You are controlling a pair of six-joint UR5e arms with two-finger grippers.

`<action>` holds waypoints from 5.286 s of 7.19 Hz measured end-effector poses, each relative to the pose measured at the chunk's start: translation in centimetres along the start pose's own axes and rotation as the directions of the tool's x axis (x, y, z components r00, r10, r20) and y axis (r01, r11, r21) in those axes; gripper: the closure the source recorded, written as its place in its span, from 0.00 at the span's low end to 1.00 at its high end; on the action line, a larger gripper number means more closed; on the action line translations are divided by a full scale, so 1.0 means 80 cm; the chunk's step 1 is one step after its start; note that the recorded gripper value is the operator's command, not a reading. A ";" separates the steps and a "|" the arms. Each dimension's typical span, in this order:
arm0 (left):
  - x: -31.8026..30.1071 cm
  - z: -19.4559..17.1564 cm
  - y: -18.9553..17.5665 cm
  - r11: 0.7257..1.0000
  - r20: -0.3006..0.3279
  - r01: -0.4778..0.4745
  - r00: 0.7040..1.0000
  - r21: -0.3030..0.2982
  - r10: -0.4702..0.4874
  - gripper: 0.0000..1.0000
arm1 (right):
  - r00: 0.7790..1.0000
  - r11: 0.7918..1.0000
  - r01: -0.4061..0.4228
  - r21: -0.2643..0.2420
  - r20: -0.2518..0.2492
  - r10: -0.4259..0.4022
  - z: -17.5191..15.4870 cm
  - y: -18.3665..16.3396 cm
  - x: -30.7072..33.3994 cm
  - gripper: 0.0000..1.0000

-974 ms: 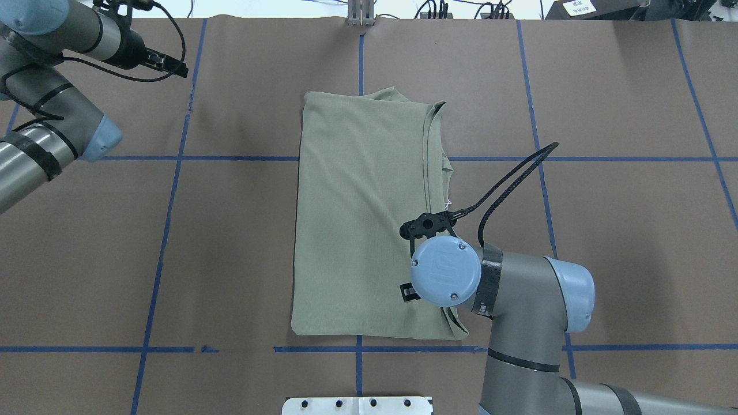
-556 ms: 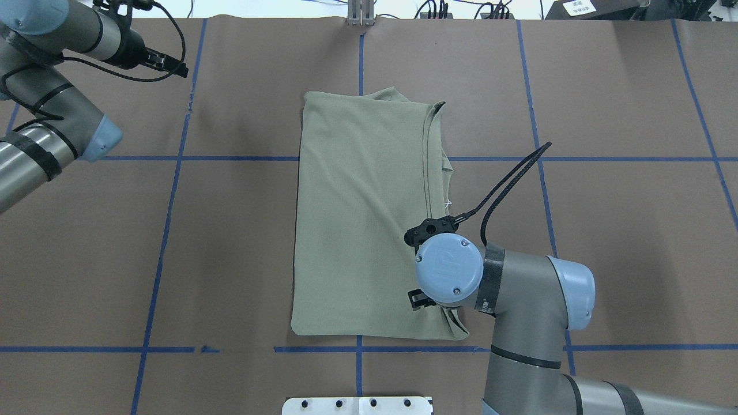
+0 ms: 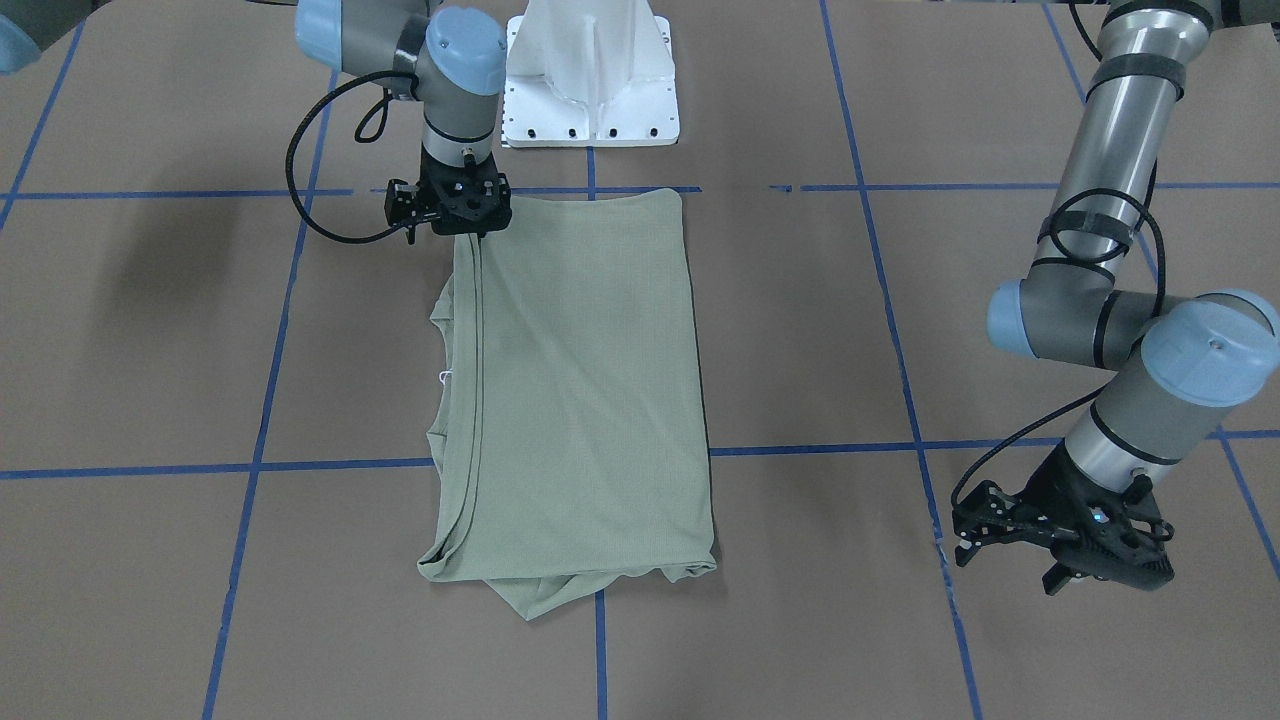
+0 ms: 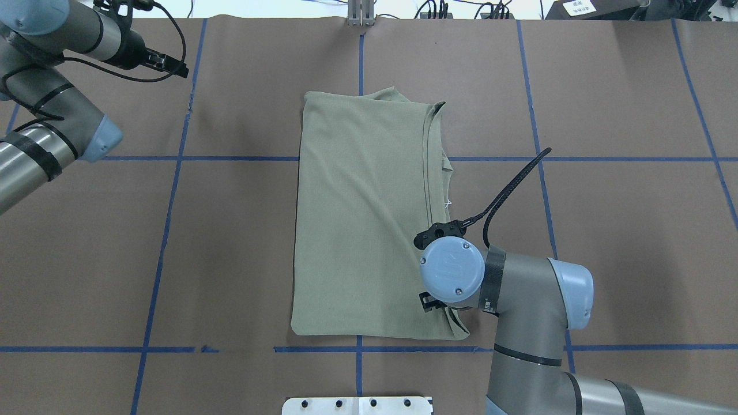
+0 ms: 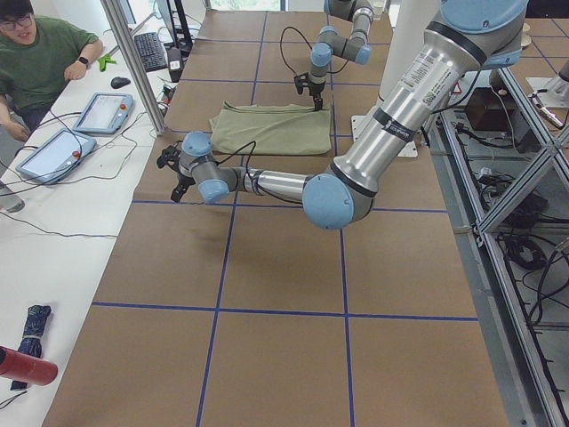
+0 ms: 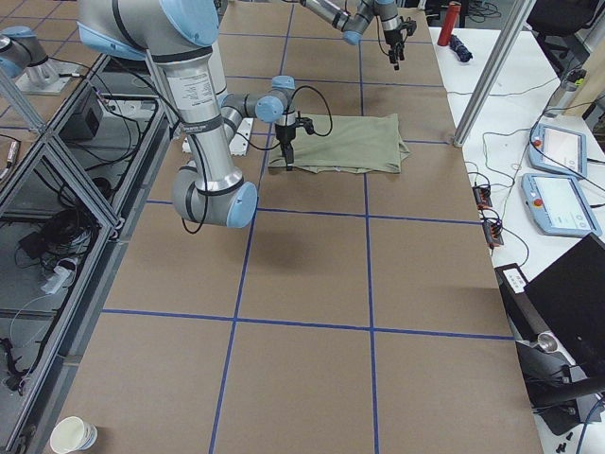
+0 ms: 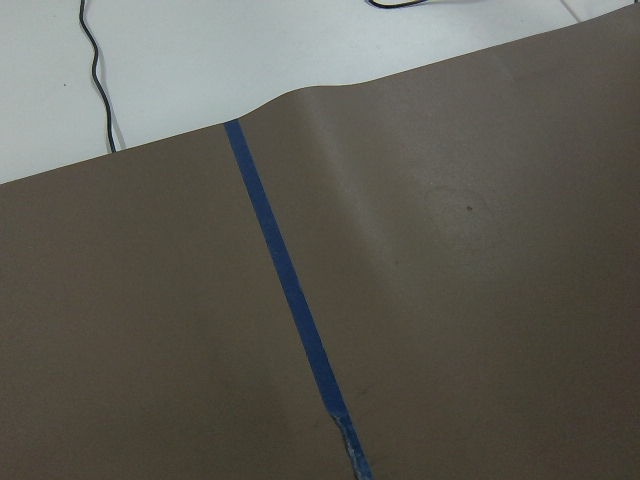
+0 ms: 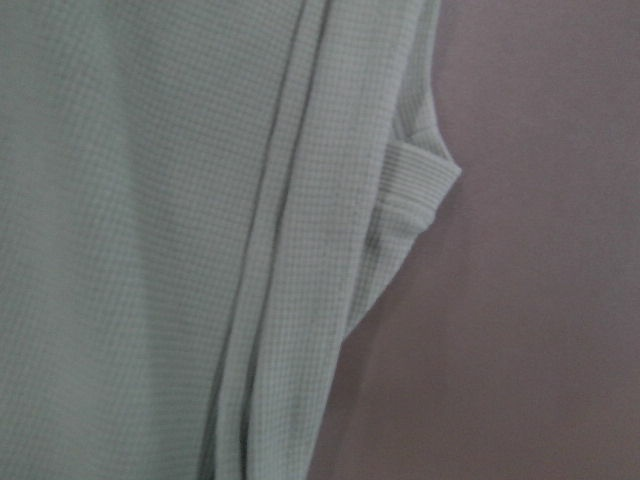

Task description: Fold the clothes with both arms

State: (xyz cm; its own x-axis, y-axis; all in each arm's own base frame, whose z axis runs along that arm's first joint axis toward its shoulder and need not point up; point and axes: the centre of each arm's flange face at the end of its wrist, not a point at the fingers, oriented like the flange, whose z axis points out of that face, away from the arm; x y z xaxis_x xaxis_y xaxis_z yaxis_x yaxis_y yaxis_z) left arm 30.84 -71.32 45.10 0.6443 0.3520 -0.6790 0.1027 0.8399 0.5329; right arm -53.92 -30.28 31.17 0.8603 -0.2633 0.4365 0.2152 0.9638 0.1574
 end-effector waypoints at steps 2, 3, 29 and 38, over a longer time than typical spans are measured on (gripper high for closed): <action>0.000 0.000 0.000 1.000 0.000 0.000 1.000 0.000 0.000 0.00 | 0.997 1.000 -0.011 -0.026 -0.071 0.009 0.011 -0.010 0.035 0.00; 0.001 0.000 0.000 1.000 -0.002 -0.002 1.000 0.002 0.002 0.00 | 0.994 0.999 -0.023 -0.043 -0.111 0.018 0.022 -0.008 0.058 0.00; 0.043 0.007 0.015 1.000 -0.050 -0.020 0.999 0.008 0.020 0.00 | 0.985 0.979 -0.164 0.121 0.079 0.155 -0.011 -0.294 0.115 0.00; 0.050 0.005 0.014 1.000 -0.058 -0.025 0.998 0.013 0.026 0.00 | 0.996 0.993 -0.084 0.082 -0.009 0.085 0.047 -0.289 0.152 0.00</action>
State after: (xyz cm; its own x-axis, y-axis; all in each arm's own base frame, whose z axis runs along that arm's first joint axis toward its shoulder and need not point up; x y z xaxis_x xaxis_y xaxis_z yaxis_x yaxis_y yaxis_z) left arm 33.81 -69.11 43.18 0.6015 0.3971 -0.6932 0.0966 0.8252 0.5566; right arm -50.18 -55.91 36.14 0.8796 -0.1802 0.4403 0.1035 0.9758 0.1926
